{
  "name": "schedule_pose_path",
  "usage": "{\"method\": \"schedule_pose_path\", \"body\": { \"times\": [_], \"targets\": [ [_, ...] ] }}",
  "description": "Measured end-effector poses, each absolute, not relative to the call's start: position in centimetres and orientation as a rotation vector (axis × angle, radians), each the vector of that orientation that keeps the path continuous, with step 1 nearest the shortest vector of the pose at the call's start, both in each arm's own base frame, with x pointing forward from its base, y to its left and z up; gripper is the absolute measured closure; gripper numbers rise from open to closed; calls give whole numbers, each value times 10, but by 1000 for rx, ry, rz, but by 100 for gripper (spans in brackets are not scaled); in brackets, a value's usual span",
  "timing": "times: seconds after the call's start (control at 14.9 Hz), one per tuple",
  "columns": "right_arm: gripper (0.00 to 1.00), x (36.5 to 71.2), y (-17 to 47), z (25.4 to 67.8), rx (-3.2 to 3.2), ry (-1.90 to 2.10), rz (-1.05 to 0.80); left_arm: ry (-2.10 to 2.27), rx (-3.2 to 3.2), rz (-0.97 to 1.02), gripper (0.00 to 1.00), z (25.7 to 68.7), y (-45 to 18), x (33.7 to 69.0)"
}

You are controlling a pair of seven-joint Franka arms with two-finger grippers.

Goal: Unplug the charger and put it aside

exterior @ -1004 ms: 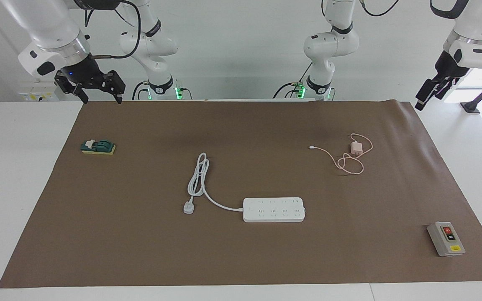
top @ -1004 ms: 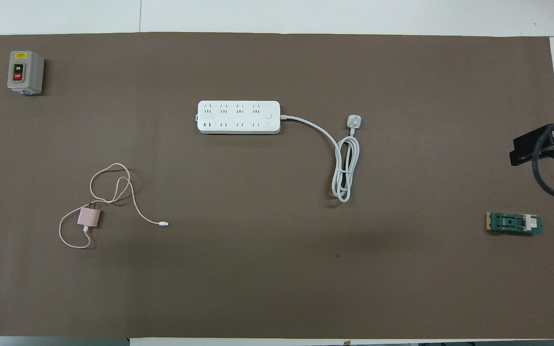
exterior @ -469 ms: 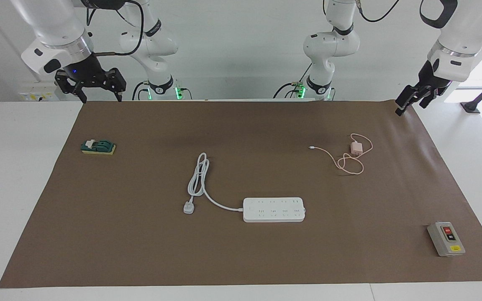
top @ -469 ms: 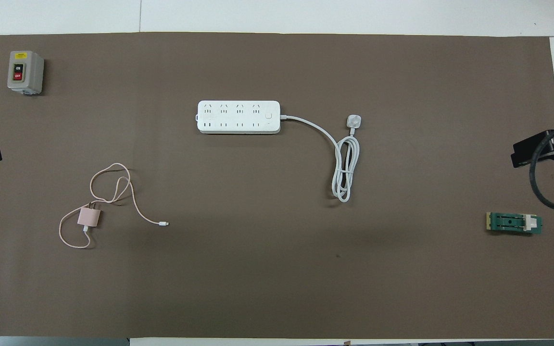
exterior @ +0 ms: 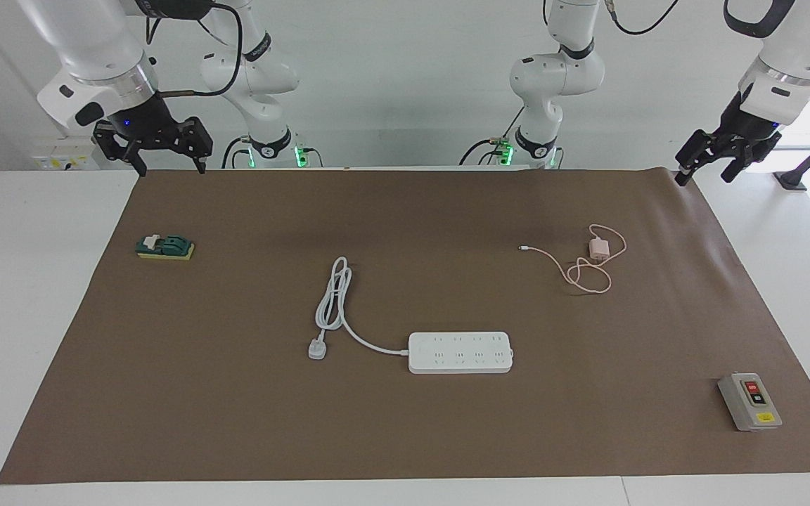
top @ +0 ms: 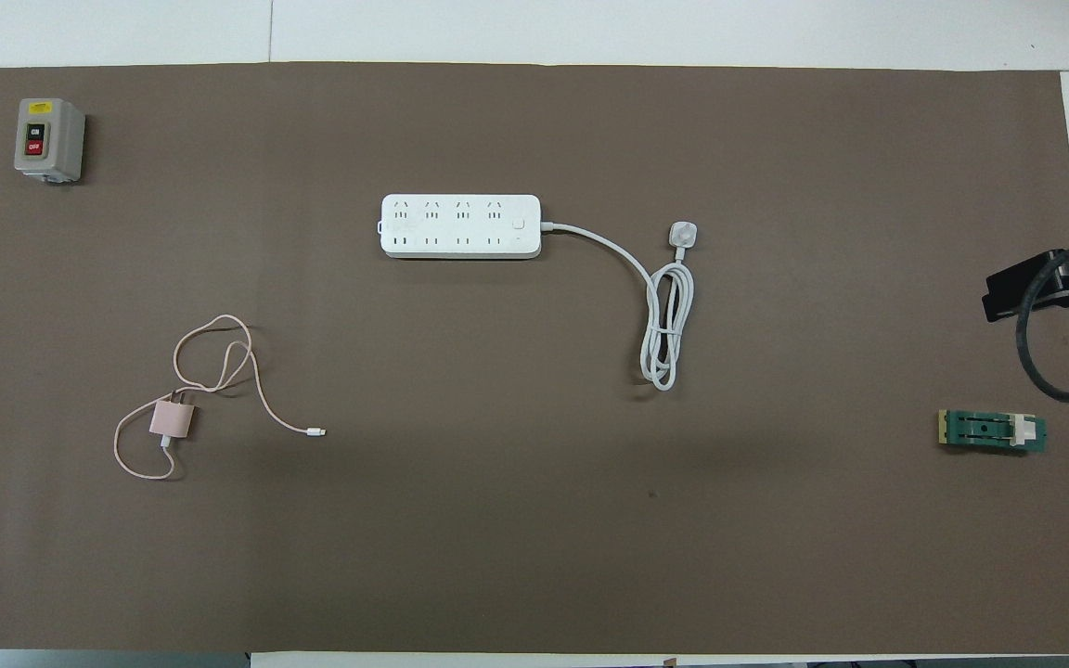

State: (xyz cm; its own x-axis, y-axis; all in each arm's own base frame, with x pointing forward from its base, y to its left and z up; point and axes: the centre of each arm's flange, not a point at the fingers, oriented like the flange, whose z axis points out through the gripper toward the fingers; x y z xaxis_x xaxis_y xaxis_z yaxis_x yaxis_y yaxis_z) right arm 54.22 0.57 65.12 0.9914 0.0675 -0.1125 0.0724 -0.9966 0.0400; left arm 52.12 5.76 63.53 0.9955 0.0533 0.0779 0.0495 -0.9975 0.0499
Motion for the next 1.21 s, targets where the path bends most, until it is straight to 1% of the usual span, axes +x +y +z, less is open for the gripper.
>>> {"method": "schedule_pose_path", "body": {
  "times": [0.27,0.54,0.67,0.87,1.21],
  "targets": [
    [0,542,-4,648,3092,81,-185,88,3090,71,0,623,60,525],
    [0,542,-4,647,3092,82,-189,78,3093,29,0,601,57,541],
    [0,543,-5,638,3091,81,-212,52,3095,20,0,595,50,546],
    [0,548,-21,613,3091,21,-230,-7,3096,40,0,601,30,546],
    [0,547,-34,602,3093,-16,-252,-87,3135,39,0,618,12,533]
  ]
}}
